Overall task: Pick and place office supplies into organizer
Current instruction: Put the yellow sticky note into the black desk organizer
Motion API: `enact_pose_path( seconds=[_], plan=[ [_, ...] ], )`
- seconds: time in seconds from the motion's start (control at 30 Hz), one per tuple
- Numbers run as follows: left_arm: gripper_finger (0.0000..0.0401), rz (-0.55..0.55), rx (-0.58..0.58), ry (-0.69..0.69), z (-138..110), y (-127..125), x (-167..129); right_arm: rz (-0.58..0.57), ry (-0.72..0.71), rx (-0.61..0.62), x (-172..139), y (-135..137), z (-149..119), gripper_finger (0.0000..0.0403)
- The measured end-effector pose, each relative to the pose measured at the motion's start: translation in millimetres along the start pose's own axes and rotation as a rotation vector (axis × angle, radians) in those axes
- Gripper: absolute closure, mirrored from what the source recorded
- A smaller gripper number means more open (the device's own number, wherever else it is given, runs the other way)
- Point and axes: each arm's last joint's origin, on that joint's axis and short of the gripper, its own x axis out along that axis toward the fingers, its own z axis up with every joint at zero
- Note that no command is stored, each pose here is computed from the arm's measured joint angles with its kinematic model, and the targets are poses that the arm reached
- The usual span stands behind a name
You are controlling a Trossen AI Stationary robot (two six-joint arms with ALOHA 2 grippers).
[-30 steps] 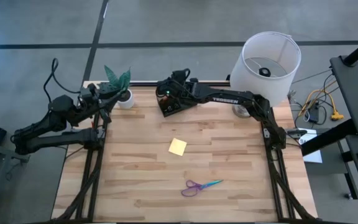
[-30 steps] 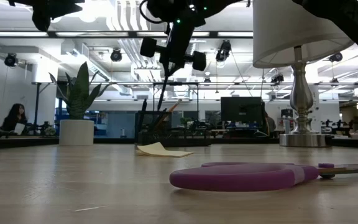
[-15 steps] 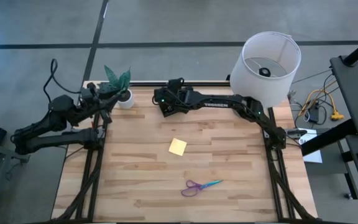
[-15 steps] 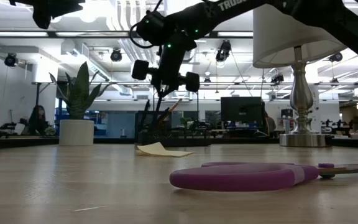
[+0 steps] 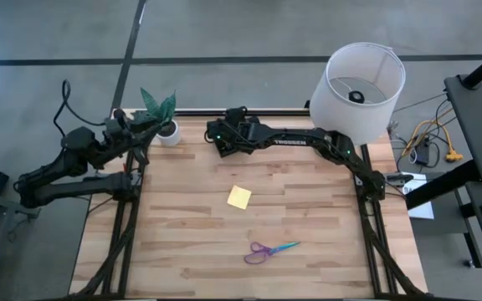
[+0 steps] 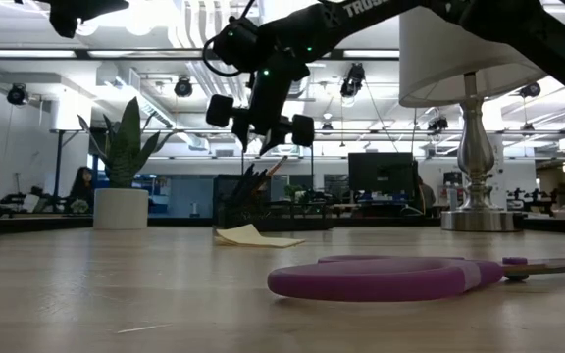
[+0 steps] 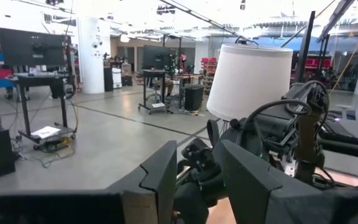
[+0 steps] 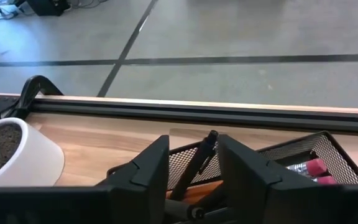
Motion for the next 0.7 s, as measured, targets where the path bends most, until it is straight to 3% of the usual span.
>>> enact_pose_path(
  seconds=[0.4,0.57,0.63,0.7],
  plan=[
    [0.0295,0.007,0.054,-0.028,3.5,-1.3,5.0,0.033,-0.007,0.010,-14.9,3.6,8.6,0.0248],
    [0.0295,0.007,0.059,-0.012,3.5,-2.6,9.3,0.121,0.068,0.039,-25.4,10.4,13.0,0.0248],
    [0.0295,0.007,0.059,-0.011,4.5,-2.9,10.2,0.206,0.138,-0.039,-32.2,16.2,15.2,0.0248],
    [0.0295,0.007,0.058,-0.013,5.6,-3.0,10.6,0.346,0.244,-0.191,-41.3,22.6,14.8,0.0248]
  ],
)
